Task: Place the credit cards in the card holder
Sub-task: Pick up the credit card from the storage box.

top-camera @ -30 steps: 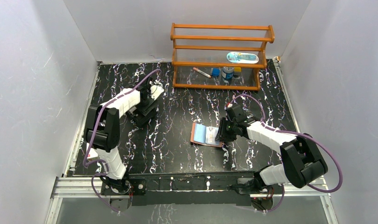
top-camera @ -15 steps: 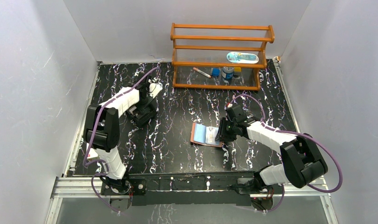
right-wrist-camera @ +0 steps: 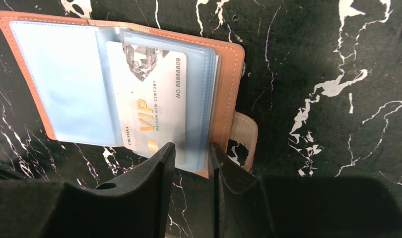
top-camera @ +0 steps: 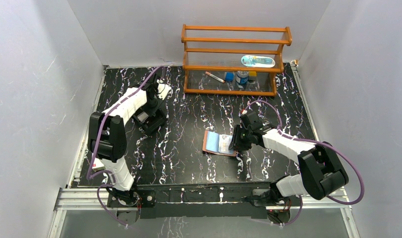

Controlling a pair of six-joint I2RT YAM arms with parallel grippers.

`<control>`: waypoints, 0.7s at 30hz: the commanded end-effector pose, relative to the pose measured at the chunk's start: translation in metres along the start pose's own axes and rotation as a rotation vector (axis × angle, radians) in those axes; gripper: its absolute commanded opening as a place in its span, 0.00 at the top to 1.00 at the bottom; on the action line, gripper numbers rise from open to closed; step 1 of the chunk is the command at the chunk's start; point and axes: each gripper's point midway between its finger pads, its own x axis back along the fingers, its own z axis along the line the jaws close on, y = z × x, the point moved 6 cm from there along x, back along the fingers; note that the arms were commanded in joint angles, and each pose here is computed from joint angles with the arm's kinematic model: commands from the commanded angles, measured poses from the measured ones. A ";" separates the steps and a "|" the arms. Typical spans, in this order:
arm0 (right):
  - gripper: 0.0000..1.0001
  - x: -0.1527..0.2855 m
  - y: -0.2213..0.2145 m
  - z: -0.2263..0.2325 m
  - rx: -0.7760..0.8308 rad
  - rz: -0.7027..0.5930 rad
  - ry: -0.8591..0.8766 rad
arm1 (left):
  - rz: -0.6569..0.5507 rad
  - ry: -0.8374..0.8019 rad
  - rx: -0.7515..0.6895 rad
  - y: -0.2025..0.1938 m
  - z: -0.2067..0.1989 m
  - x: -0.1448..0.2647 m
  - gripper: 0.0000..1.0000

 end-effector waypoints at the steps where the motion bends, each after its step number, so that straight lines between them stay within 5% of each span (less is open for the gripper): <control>1: 0.61 0.007 0.006 0.005 0.017 -0.027 0.028 | -0.002 -0.100 0.085 -0.005 -0.014 0.023 1.00; 21: 0.60 0.014 0.007 0.007 0.021 -0.045 0.038 | -0.081 0.072 0.319 -0.002 0.006 0.088 1.00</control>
